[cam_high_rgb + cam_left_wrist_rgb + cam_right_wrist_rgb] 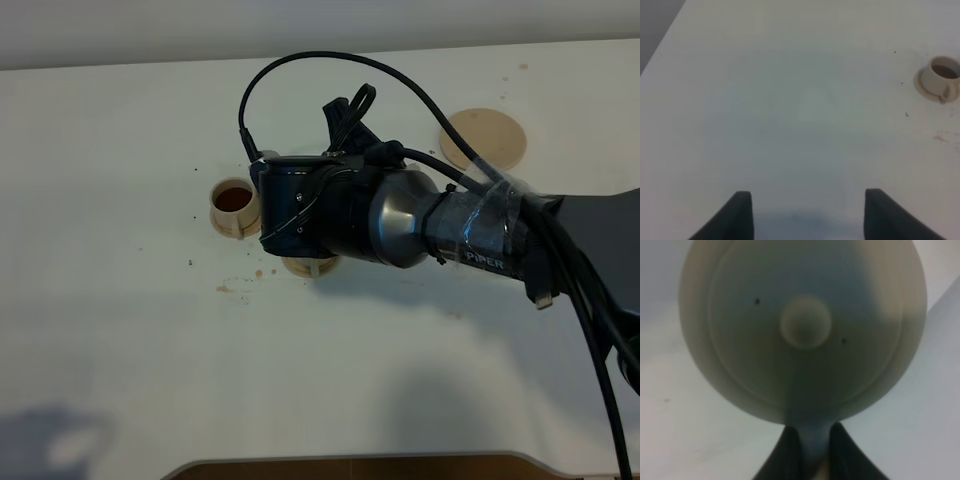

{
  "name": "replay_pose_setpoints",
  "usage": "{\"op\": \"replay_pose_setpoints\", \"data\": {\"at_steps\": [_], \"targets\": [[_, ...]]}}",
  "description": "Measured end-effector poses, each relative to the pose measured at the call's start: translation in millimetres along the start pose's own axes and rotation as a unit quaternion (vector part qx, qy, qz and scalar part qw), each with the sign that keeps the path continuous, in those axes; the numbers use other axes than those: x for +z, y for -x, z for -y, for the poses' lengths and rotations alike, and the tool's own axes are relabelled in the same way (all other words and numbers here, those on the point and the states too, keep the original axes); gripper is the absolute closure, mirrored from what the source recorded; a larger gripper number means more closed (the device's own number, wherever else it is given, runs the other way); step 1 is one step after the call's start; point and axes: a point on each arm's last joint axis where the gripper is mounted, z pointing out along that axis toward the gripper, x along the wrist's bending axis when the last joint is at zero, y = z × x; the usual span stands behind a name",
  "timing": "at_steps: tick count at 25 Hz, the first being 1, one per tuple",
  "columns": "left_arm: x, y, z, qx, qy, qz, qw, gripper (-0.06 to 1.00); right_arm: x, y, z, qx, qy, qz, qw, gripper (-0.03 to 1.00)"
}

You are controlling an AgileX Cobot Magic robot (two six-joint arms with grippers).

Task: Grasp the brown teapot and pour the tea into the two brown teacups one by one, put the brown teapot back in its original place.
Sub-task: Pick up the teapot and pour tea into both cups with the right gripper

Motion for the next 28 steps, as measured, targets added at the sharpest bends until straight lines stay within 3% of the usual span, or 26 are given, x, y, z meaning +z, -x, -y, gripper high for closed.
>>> {"op": "replay_pose_setpoints", "data": {"at_steps": [28], "targets": [[0.0, 0.0, 0.0, 0.0, 0.0, 0.0, 1.0, 0.45, -3.3, 7.8, -1.3, -0.075, -0.009, 0.051, 0.996, 0.85]]}}
